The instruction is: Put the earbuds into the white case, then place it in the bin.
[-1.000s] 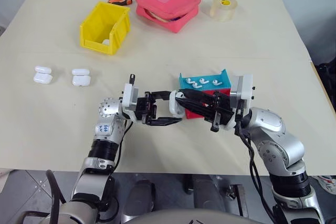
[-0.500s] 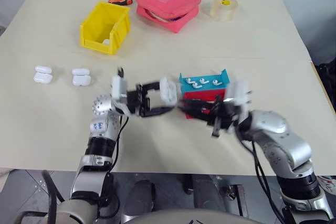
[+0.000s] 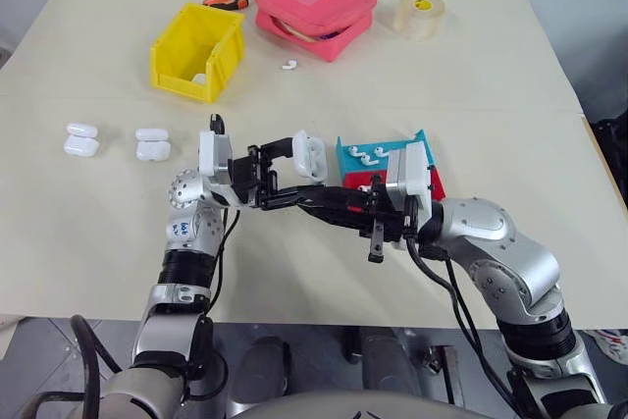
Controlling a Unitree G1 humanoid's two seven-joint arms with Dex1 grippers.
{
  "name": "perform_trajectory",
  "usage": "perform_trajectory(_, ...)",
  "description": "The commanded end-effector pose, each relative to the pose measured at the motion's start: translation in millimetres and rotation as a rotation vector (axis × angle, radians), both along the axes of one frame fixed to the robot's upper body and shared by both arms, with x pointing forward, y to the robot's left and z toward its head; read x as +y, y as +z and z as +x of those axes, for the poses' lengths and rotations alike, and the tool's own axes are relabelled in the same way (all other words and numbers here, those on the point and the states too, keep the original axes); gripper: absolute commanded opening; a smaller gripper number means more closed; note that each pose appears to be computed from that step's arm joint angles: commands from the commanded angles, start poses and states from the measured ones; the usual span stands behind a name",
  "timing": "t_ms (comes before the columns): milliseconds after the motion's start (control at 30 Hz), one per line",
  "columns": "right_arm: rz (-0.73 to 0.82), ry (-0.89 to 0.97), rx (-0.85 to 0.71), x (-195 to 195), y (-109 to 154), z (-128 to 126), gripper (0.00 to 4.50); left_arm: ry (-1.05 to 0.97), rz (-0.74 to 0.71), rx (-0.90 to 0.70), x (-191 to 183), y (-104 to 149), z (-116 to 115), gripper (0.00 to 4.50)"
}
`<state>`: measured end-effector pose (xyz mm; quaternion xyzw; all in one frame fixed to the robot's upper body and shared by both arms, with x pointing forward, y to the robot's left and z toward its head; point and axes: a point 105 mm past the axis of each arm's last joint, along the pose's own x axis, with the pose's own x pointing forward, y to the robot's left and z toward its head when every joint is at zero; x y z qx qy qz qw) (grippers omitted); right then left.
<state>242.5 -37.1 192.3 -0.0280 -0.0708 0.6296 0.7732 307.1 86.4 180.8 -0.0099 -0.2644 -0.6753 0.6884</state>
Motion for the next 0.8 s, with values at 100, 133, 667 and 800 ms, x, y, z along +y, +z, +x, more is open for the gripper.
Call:
perform_trajectory(100,-0.014,-0.086,-0.035,-18.9,4.8,6.2,0.49,0.077,0.028,-0.035,11.0,0.6,-0.5,2.78)
perform_trajectory(133,-0.021,-0.105,-0.032,-21.9,3.6,9.1,0.49,0.089,0.034,-0.037,12.8,-0.2,-0.8,2.78)
perform_trajectory(667,-0.269,-0.269,-0.045,-72.9,-10.5,29.6,1.37,0.143,0.06,-0.01,24.8,-10.7,-5.8,2.78)
perform_trajectory(800,-0.321,-0.29,-0.037,-86.2,-11.7,26.5,2.78,0.132,0.065,-0.012,21.6,-11.8,-5.4,2.78)
